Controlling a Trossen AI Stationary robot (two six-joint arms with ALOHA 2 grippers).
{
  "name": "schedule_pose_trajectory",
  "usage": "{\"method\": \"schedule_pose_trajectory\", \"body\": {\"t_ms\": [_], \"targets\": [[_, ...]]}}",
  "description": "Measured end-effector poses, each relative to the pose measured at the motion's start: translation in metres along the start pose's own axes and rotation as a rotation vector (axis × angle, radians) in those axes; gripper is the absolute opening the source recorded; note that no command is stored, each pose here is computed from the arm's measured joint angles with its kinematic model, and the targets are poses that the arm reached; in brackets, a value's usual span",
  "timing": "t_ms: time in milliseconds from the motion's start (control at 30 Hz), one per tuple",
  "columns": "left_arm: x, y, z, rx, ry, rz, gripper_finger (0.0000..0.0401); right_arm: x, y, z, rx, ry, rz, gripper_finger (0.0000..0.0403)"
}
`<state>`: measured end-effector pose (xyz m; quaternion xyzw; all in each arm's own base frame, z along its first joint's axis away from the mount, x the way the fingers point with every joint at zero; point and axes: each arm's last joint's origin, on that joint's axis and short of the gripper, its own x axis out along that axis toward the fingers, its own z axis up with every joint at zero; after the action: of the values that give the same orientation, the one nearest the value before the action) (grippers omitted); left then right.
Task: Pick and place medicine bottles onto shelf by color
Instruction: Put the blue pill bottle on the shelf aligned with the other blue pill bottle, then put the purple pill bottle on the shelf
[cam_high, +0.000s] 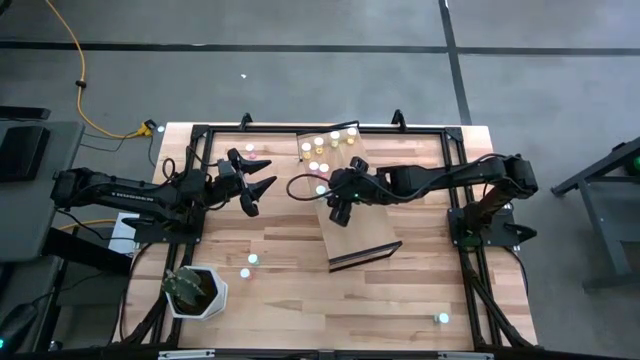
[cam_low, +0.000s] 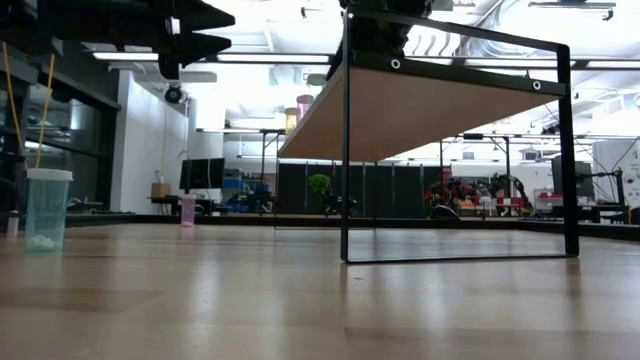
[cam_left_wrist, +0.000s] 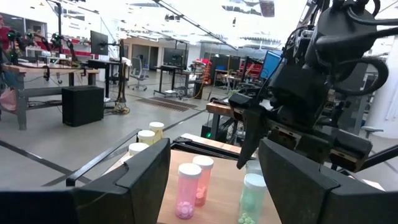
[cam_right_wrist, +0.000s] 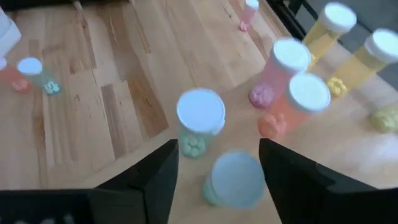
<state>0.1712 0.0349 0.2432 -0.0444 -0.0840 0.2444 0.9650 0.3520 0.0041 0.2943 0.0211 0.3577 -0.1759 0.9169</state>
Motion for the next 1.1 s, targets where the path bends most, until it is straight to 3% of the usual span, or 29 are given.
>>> {"method": "schedule_pose_trajectory", "body": {"t_ms": [267, 567, 700, 867, 967, 1100], "targets": [[0.000, 0.000, 0.000, 0.001, 0.003, 0.000, 0.0234, -0.018, -0.005, 0.006, -0.050, -0.052, 0.021, 0.0222], [0.000, 0.000, -0.001, 0.003, 0.007, 0.001, 0.0234, -0.075, -0.023, 0.008, -0.100, -0.107, 0.033, 0.0222], [0.000, 0.000, -0.002, 0.007, 0.017, 0.001, 0.0234, -0.093, -0.027, -0.017, -0.124, -0.159, -0.033, 0.0222], [0.000, 0.000, -0.002, 0.013, 0.017, 0.001, 0.0234, -0.099, -0.033, -0.079, -0.050, -0.279, -0.029, 0.0222], [0.000, 0.000, -0.002, 0.005, 0.016, 0.001, 0.0234, -0.098, -0.036, -0.107, 0.021, -0.448, 0.024, 0.0222], [0.000, 0.000, -0.002, 0.004, 0.016, 0.001, 0.0234, -0.098, -0.039, -0.126, 0.044, -0.703, 0.135, 0.0222]]}}
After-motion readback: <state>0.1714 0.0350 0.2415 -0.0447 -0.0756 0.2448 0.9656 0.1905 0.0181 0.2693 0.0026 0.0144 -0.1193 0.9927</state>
